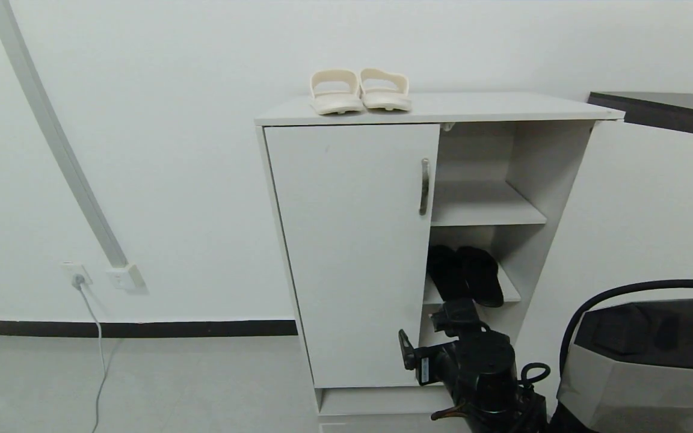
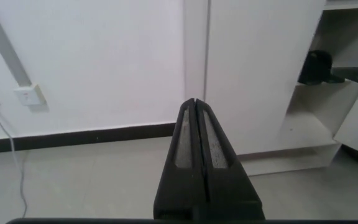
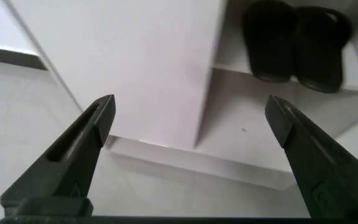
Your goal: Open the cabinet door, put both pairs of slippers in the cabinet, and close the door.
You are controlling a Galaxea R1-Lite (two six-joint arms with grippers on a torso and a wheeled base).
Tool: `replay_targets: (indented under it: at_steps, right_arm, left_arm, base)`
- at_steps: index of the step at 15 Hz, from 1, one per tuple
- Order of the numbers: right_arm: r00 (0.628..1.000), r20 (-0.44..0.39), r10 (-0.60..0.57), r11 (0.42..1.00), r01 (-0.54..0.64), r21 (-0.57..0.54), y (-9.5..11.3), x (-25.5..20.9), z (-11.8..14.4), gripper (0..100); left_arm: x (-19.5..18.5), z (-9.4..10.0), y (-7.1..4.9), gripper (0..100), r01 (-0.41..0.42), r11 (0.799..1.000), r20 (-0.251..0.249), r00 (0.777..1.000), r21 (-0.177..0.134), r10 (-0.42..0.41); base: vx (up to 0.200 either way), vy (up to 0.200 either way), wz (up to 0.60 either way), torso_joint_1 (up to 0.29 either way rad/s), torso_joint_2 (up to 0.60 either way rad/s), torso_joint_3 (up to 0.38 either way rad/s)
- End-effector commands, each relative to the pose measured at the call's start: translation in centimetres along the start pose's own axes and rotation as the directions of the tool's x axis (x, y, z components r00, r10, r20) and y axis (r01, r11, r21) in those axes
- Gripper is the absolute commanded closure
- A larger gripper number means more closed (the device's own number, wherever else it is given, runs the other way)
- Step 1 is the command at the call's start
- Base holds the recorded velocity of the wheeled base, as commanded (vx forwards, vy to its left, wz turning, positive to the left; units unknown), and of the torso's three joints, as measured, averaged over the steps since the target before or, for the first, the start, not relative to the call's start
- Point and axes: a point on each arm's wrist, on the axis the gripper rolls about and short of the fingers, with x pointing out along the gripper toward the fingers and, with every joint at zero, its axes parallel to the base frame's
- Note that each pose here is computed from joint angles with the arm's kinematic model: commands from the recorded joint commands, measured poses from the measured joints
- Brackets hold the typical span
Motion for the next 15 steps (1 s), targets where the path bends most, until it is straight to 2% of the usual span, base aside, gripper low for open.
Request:
replay_targets:
  at_steps: [1,7,10,15]
  right_arm:
    - [1.000,-0.010,0.001,1.000,-0.001,-0.009,-0.02,0.19,-0.64,0]
    - [1.000,0.019,0.018,1.000,-0.018,-0.021,-0.16,-0.04,-0.75,0]
    - [0.998,0.061,0.025,1.000,-0.025,-0.014,-0.07,0.04,-0.54,0]
    - [0.998,0.060,0.025,0.999,-0.023,-0.042,-0.06,0.13,-0.81,0]
  left_arm:
    - [0.01,0.00,0.00,100,0.000,1.000,-0.002,1.000,0.000,0.000]
    - [0.00,-0.01,0.00,100,-0.002,1.000,0.000,1.000,0.000,0.002]
    - [0.00,-0.01,0.00,100,-0.002,1.000,0.000,1.000,0.000,0.002]
    - [0.01,0.00,0.00,100,-0.002,1.000,-0.002,1.000,-0.002,0.002]
  base:
    - [0.000,0.200,0.00,-0.002,0.00,0.002]
    - [0.000,0.000,0.00,0.000,0.00,0.000]
    - [0.000,0.000,0.00,0.000,0.00,0.000]
    - [0.000,0.000,0.00,0.000,0.00,0.000]
